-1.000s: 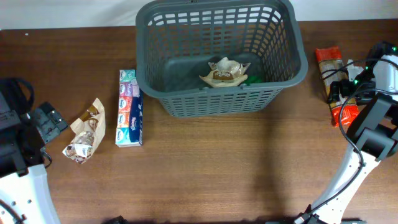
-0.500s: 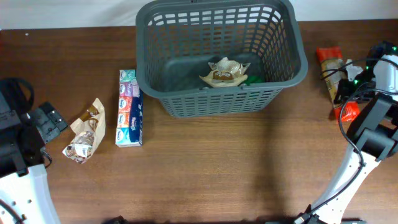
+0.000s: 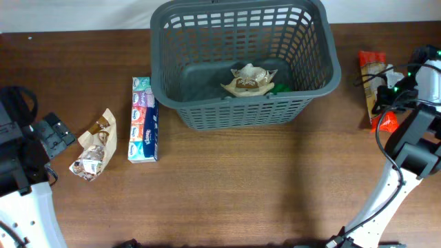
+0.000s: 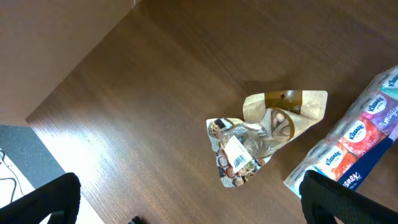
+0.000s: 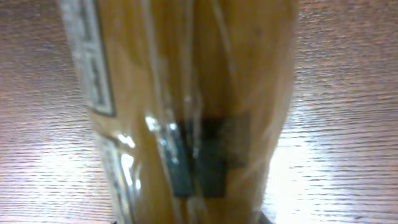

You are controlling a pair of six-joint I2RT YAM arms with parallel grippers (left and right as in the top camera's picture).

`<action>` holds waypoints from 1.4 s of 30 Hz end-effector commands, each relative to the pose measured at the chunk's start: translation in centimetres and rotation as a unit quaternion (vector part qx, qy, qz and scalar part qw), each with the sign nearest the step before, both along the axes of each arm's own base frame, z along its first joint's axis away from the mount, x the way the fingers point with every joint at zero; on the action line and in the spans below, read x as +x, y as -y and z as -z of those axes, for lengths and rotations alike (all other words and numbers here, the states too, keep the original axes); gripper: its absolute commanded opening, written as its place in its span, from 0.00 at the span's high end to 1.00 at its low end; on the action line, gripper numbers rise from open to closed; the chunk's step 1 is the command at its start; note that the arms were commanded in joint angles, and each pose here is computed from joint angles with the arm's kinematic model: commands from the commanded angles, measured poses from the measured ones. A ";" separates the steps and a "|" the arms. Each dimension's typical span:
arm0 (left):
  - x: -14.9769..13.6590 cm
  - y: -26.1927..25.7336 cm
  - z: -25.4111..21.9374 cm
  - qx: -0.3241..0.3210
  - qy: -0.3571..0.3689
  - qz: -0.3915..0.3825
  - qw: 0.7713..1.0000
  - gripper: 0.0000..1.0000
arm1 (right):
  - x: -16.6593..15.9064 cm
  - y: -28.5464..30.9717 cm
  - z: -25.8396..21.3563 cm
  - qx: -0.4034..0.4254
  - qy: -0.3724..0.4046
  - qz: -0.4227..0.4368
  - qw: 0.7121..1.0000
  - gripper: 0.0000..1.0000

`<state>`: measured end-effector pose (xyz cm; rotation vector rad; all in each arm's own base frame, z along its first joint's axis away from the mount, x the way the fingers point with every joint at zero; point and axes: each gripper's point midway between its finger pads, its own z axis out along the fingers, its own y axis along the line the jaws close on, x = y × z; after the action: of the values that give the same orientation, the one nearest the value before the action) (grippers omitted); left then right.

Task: Pack container
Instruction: 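Lower the right gripper and grasp the spaghetti package, then lift the spaghetti package and carry it over the basket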

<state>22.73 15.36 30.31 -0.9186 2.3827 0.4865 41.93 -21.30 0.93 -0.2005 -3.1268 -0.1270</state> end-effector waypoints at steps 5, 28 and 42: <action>-0.1 0.0 -0.8 0.004 0.014 -0.001 1.000 0.01 | 1.7 -4.0 -0.4 0.123 0.039 0.028 0.991 0.96; -0.1 0.0 -0.8 0.004 0.014 -0.001 1.000 0.01 | 6.6 -9.2 -36.1 0.187 0.454 -0.004 0.871 0.96; -0.1 0.0 -0.8 0.004 0.014 -0.001 1.000 0.01 | 1.3 -25.5 -45.8 0.146 0.557 -0.320 0.753 0.96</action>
<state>22.73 15.36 30.31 -0.9186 2.3827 0.4865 46.22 -1.22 42.50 0.6627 -3.9030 -1.1700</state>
